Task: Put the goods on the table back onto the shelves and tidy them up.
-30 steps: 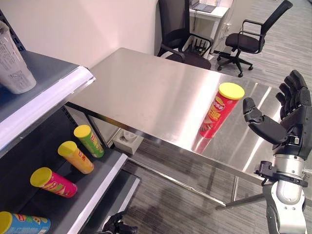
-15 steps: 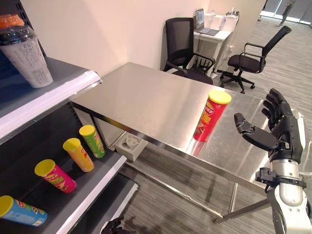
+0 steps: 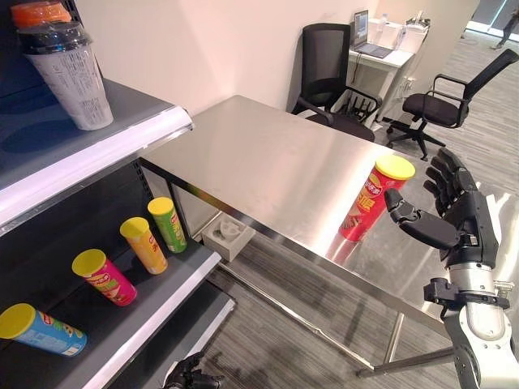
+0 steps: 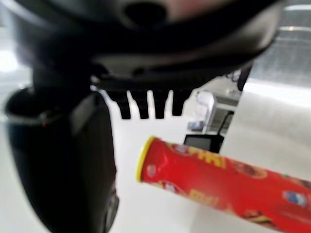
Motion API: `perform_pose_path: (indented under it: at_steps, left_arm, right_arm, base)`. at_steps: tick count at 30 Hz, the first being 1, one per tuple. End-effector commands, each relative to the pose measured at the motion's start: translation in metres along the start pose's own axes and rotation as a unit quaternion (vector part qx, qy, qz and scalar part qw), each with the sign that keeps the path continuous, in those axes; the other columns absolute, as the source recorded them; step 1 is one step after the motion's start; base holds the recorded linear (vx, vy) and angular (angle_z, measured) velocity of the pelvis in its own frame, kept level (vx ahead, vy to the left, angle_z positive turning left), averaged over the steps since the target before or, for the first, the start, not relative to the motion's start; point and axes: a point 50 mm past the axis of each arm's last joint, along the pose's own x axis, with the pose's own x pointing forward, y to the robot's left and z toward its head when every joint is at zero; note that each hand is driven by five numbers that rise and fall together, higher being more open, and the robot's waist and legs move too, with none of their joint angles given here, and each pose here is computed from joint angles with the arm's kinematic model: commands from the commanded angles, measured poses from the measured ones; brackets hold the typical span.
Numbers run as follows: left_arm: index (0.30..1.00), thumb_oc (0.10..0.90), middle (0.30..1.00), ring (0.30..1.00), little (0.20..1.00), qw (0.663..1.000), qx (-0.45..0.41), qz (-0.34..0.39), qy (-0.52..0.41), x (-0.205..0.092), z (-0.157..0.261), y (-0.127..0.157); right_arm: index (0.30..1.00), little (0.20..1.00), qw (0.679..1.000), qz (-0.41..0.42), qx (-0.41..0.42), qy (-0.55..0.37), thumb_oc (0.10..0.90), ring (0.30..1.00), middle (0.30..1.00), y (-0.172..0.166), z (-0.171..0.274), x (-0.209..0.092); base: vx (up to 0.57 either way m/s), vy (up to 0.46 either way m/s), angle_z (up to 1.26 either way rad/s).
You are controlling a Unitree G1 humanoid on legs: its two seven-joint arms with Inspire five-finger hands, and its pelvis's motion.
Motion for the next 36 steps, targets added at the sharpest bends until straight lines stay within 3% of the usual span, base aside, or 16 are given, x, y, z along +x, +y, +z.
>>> perform_pose_path:
  at_steps: [1, 31, 34, 36]
  left_arm:
    - [0.9, 0.8, 0.9, 0.9, 0.9, 1.0, 0.018, -0.017, 0.02, -0.004, -0.014, -0.004]
    - [0.9, 0.8, 0.9, 0.9, 0.9, 0.999, 0.02, -0.014, 0.045, -0.007, -0.026, -0.001]
    - [0.9, 0.8, 0.9, 0.9, 0.9, 0.999, 0.022, -0.014, 0.044, -0.007, -0.025, 0.0]
    - [0.9, 0.8, 0.9, 0.9, 0.9, 0.999, 0.023, -0.013, 0.044, -0.007, -0.025, 0.0]
  right_arm:
    - [0.9, 0.9, 0.991, 0.002, -0.027, -0.131, 0.8, 0.9, 0.9, -0.007, 0.049, 0.031]
    - [0.9, 0.9, 0.996, 0.011, 0.013, -0.088, 0.8, 0.9, 0.9, 0.008, 0.034, 0.065]
    - [0.3, 0.3, 0.996, 0.01, 0.013, -0.085, 0.4, 0.3, 0.3, 0.009, 0.034, 0.068]
    - [0.3, 0.3, 0.996, 0.005, 0.011, -0.084, 0.4, 0.3, 0.3, 0.01, 0.033, 0.07]
  base:
    - [0.0, 0.0, 0.0]
    - [0.01, 0.0, 0.03]
    - [0.0, 0.0, 0.0]
    - [0.0, 0.0, 0.0]
